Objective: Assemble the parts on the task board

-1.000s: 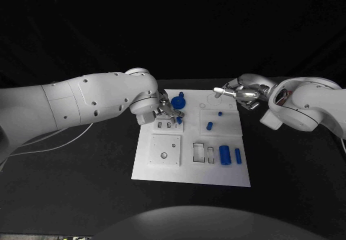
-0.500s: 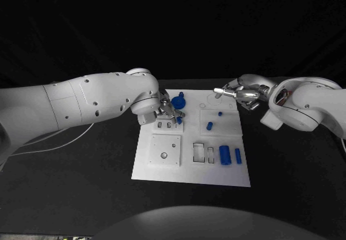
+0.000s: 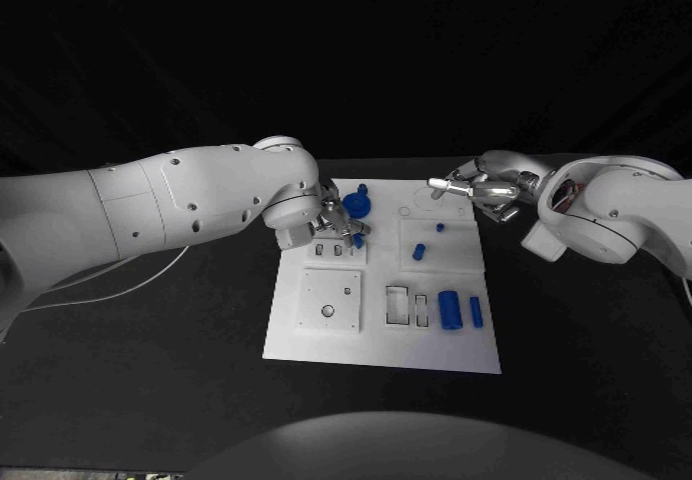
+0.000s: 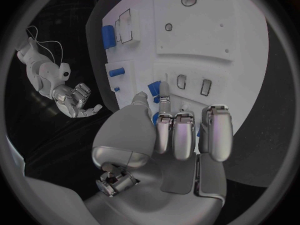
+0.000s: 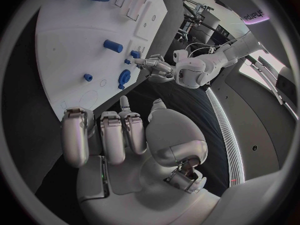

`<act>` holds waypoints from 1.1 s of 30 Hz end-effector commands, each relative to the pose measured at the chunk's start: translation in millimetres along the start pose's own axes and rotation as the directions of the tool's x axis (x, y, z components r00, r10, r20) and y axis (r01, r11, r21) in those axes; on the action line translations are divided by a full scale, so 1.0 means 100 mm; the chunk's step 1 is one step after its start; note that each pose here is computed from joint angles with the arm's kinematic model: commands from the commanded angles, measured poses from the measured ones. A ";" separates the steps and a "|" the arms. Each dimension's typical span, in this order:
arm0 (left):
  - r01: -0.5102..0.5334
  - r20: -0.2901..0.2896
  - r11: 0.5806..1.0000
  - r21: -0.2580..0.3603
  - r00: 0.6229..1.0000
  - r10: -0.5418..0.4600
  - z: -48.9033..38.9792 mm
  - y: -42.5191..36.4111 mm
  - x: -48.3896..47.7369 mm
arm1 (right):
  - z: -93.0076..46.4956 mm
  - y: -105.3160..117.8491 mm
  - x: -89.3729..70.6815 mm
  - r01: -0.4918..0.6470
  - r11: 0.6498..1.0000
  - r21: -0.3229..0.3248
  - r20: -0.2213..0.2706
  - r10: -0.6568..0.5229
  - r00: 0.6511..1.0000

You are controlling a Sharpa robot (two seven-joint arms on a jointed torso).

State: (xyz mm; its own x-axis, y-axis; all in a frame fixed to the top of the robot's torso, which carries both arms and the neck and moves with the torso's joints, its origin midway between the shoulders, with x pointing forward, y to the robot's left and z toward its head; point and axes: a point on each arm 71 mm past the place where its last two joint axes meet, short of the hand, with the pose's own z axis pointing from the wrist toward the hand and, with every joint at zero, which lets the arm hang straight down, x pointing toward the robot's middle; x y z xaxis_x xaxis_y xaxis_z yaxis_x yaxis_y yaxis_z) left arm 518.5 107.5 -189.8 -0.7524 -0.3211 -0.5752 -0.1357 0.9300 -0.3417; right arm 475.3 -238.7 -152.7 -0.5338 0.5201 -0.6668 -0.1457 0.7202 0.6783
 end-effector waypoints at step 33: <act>-0.014 -0.022 0.993 -0.121 1.000 0.012 0.025 0.059 0.051 | -0.01 0.00 0.03 0.001 1.000 -0.013 -0.022 -0.001 1.000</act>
State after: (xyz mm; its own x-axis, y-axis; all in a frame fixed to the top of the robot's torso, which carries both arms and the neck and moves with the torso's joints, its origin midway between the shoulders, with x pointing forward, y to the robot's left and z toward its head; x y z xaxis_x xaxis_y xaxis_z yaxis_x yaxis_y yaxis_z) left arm 518.0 104.8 -193.7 -0.7581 -0.3170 -0.5699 -0.1349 0.9312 -0.3386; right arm 474.3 -238.8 -153.3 -0.5372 0.5195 -0.6645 -0.1469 0.7182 0.6802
